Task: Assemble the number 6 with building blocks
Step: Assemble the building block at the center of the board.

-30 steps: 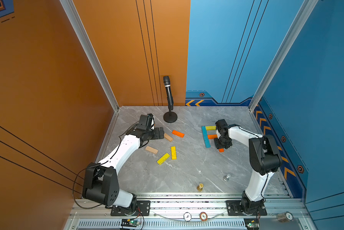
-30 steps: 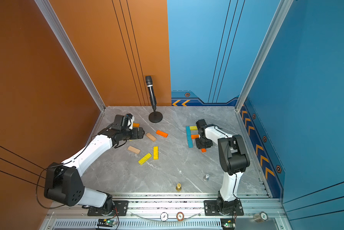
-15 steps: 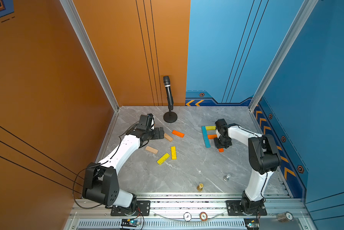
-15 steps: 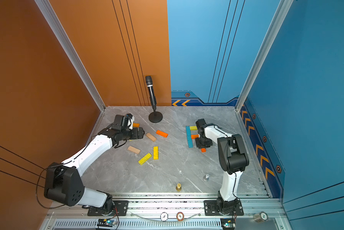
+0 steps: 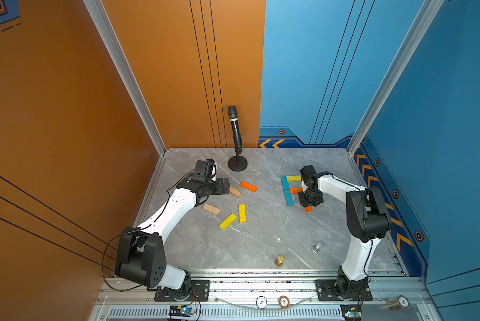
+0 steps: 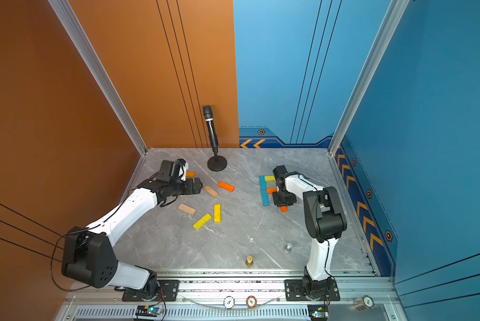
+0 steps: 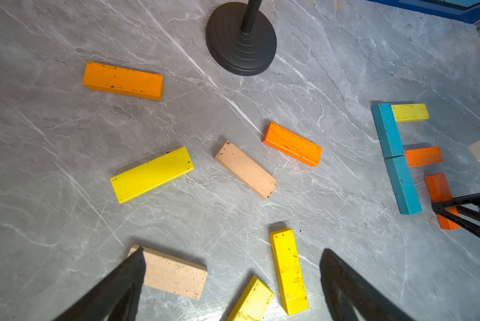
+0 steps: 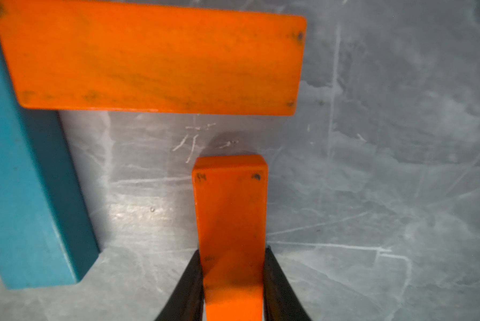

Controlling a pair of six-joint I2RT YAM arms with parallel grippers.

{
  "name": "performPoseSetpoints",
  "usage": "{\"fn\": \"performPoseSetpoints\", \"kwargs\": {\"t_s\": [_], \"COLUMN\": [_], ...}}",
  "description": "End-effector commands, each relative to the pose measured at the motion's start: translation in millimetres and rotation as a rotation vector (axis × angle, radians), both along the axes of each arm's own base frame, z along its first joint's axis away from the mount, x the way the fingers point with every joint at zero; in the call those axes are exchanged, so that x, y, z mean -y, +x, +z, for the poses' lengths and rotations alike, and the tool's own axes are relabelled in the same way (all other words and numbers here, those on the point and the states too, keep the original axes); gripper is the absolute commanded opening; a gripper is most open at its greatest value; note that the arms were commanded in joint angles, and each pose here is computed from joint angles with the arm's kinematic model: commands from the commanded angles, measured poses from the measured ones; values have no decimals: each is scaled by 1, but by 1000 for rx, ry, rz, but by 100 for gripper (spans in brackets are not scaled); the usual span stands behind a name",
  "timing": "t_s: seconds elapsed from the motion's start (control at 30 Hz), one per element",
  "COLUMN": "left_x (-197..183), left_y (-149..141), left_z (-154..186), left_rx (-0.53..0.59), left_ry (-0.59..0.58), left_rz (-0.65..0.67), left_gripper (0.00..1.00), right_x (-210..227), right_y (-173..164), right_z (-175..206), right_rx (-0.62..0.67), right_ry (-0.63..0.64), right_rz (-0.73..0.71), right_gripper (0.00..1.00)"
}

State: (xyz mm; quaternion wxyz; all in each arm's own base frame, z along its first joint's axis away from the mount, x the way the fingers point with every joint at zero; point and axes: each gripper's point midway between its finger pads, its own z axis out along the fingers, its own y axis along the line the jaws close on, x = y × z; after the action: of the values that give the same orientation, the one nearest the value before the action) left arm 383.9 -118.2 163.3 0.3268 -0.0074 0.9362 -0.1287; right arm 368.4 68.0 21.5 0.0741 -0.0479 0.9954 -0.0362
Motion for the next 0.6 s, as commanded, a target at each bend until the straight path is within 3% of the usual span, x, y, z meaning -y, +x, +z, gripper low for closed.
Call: {"fn": "performPoseSetpoints", "kwargs": {"t_s": [0.0,0.57], "left_x": [4,6], "left_y": [3,3], "left_z": [3,0], "left_rx": [9,4], "left_ry": [11,15], "left_rz": [-21,-26], "left_gripper": [98,98], "right_x": [7,10], "right_y": [-2,1], "right_z": [-7,-7], "right_rx": [-34,-35], "right_ry": [-37,-51], "right_rz": [-20,-33], "right_gripper": [32,32]}}
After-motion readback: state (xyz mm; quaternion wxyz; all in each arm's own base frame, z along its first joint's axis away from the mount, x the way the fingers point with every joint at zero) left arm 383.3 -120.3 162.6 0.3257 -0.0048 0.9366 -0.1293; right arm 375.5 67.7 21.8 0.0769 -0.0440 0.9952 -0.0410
